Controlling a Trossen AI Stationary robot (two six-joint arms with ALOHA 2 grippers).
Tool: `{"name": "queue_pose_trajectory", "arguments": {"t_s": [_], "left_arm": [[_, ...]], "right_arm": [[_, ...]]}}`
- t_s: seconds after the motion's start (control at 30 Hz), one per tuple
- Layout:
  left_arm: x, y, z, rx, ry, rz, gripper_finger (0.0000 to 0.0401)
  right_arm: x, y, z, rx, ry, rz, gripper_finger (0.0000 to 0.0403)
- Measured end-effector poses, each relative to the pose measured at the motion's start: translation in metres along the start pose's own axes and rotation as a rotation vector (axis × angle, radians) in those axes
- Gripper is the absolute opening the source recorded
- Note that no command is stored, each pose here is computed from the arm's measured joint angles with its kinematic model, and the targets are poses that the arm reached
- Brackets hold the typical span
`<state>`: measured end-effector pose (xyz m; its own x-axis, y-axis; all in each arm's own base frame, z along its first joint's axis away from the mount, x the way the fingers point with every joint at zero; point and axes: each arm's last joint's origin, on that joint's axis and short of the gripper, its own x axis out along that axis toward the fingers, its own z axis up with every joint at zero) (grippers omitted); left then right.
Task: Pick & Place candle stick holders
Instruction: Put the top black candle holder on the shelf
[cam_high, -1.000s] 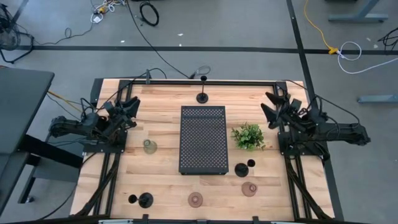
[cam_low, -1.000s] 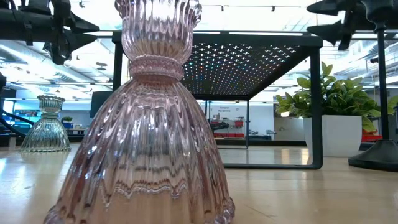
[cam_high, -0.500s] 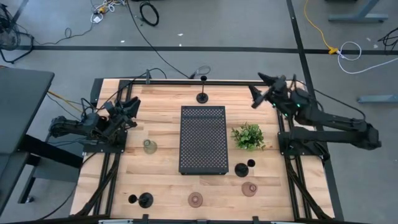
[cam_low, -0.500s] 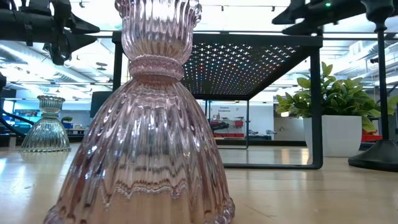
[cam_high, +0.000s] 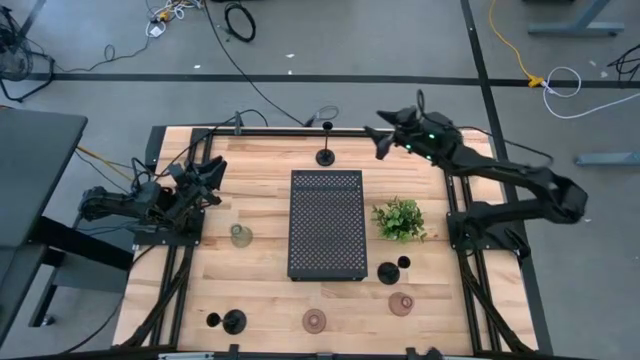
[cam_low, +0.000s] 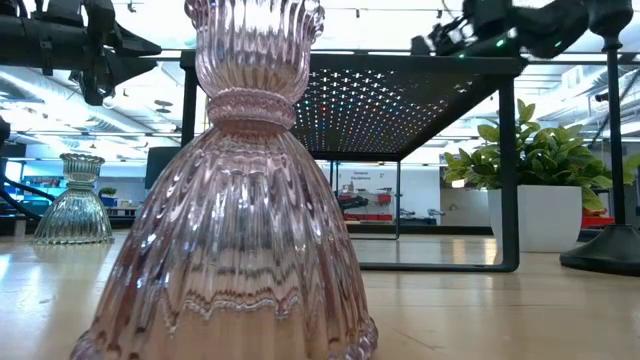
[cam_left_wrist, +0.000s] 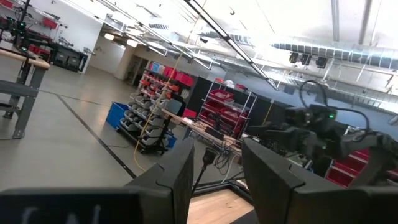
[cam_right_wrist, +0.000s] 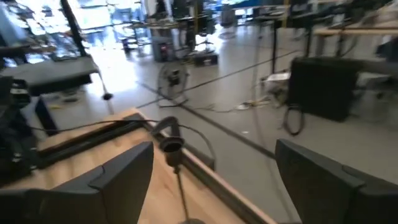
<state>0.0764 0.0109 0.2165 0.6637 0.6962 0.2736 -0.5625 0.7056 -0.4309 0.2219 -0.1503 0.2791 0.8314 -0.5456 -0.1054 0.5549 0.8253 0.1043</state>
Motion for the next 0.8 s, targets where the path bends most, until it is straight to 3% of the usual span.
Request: {"name": "queue_pose_trajectory", "arguments": {"t_s": [0.13, 0.47, 0.8], "left_arm": [[0.000, 0.000, 0.000, 0.001, 0.000, 0.000, 0.0138], [0.000, 0.000, -0.002, 0.022, 0.015, 0.001, 0.0138], [0.000, 0.000, -0.004, 0.038, 0.027, 0.002, 0.0138]], "right_arm": [[0.026, 0.001, -0.015, 0.013, 0.047, 0.056, 0.0334], [0.072, 0.006, -0.048, 0.013, 0.171, 0.068, 0.0334], [0.094, 0.021, -0.069, 0.012, 0.142, 0.114, 0.0334]]}}
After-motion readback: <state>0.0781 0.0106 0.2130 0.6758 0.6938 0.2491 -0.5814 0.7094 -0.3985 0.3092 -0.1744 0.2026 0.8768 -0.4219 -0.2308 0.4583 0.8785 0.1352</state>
